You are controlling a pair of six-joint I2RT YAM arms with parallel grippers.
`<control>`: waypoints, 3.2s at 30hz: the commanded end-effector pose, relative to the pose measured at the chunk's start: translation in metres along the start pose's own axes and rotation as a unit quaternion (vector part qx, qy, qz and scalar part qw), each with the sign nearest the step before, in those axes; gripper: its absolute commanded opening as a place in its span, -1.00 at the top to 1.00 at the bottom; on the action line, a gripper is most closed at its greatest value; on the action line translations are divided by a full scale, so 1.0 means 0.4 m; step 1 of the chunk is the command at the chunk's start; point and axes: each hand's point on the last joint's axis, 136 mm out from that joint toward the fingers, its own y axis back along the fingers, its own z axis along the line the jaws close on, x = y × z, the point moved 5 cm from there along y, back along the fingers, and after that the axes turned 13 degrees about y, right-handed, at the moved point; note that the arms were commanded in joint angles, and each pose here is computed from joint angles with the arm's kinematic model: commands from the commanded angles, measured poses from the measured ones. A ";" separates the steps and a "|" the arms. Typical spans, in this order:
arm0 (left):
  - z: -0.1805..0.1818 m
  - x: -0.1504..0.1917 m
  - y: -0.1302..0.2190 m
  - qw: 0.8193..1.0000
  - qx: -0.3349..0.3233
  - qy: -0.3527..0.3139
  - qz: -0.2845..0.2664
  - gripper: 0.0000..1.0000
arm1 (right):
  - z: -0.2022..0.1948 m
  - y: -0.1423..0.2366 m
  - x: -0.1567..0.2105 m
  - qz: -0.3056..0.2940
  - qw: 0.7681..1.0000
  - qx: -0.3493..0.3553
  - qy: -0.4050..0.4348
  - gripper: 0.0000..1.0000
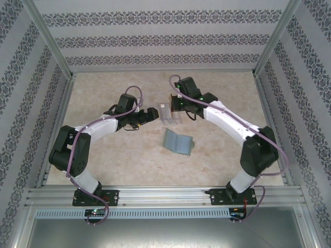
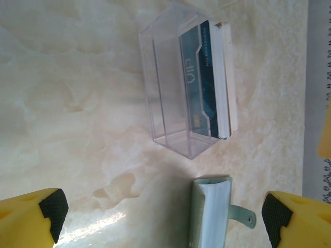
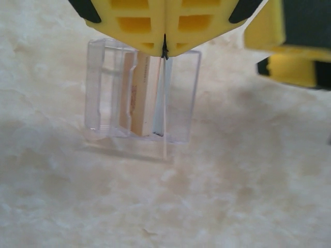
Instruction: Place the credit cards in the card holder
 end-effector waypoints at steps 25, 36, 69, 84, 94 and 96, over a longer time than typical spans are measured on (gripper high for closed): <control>-0.166 0.062 0.128 0.984 0.090 0.097 0.122 -0.82 | 0.155 0.215 0.289 -0.200 0.744 -0.043 0.637 1.00; -0.146 0.100 0.132 0.964 0.065 0.197 0.164 -0.58 | 0.211 0.173 0.211 -0.245 0.685 0.079 0.682 1.00; -0.183 0.041 0.159 0.992 0.074 0.097 0.025 0.92 | 0.226 0.217 0.209 -0.345 0.822 -0.094 0.444 -0.96; -0.285 0.014 0.188 0.957 0.200 0.080 -0.195 1.00 | 0.068 0.156 0.075 -0.239 0.844 -0.288 -0.385 -0.65; -0.302 0.026 0.174 0.949 0.232 0.118 -0.181 1.00 | 0.146 0.102 -0.016 -0.244 0.761 -0.411 -0.438 -0.08; -0.299 0.025 0.174 0.946 0.235 0.129 -0.184 1.00 | 0.159 0.089 -0.016 -0.247 0.756 -0.414 -0.443 -0.07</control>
